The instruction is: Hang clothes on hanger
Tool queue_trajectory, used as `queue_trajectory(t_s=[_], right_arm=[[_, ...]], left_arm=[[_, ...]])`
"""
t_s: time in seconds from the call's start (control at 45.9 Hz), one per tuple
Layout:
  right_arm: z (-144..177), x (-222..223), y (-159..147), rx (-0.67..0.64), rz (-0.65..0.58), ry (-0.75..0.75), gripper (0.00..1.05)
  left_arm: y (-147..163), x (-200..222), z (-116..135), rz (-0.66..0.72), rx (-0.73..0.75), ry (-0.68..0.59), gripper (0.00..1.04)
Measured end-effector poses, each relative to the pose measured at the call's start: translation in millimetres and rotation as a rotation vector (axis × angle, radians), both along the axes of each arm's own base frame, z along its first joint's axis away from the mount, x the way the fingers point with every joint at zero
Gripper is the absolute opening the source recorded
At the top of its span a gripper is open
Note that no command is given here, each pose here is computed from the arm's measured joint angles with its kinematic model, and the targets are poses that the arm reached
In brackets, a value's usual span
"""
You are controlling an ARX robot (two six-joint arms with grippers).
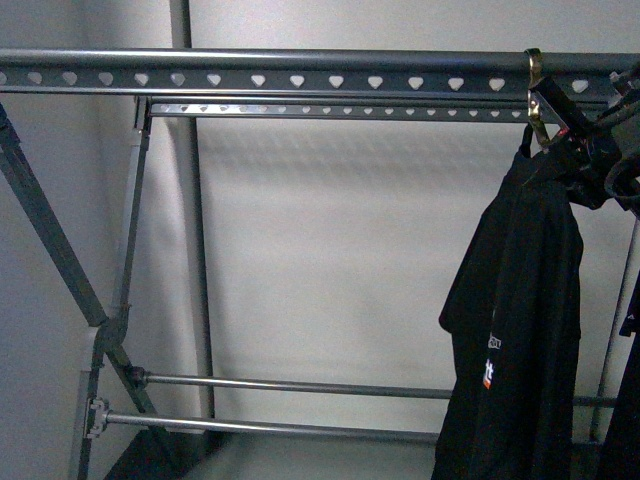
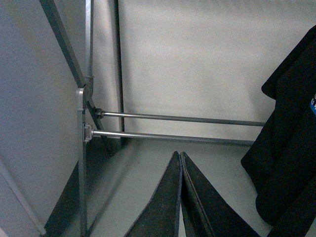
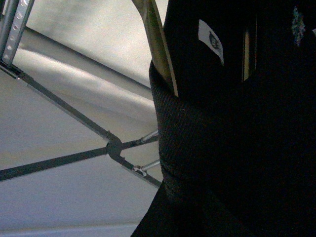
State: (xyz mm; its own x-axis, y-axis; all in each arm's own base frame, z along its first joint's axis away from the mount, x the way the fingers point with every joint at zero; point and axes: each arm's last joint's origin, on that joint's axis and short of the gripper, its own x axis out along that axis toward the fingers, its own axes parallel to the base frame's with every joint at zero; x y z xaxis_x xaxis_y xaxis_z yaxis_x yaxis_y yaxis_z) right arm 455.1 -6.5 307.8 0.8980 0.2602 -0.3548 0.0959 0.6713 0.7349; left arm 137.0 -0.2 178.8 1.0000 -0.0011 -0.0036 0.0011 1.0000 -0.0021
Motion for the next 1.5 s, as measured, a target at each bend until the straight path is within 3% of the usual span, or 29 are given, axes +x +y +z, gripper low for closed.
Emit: queue_trajectory(t_s=[0.087, 0.283, 0.458, 0.567, 0.719, 0.763, 0.981, 1.068, 1.133, 1.504], right_arm=[[-9, -6, 0, -0.045, -0.022, -0.036, 0.13], [4, -61, 1, -0.358, -0.132, -0.316, 0.5], [26, -156, 6, -0.566, -0.231, -0.612, 0.8], [-2, -240, 14, -0.678, -0.276, -0.64, 0.99], [-61, -323, 23, -0.802, -0.113, -0.434, 0.78], [-80, -345, 21, -0.82, -0.064, -0.421, 0.68], [-98, -357, 8, -0.829, -0.094, -0.459, 0.32], [-107, -357, 7, -0.831, -0.089, -0.458, 0.11], [-110, -357, 7, -0.834, -0.091, -0.461, 0.01], [-128, -358, 7, -0.836, -0.094, -0.457, 0.02]], left_arm=[[0, -4, -2, 0.0, 0.0, 0.001, 0.04], [0, -10, -7, 0.001, 0.0, -0.02, 0.04], [0, -16, -6, 0.0, 0.0, -0.027, 0.04], [0, -20, -6, 0.0, 0.0, -0.026, 0.04], [0, -23, -6, 0.0, 0.0, -0.027, 0.04], [0, -24, -6, 0.0, 0.0, -0.026, 0.04], [0, -28, -6, -0.001, 0.0, -0.024, 0.04], [0, -31, -7, 0.002, 0.0, -0.024, 0.04], [0, -37, -11, 0.001, 0.0, 0.005, 0.04], [0, -40, -9, 0.0, 0.0, -0.019, 0.04]])
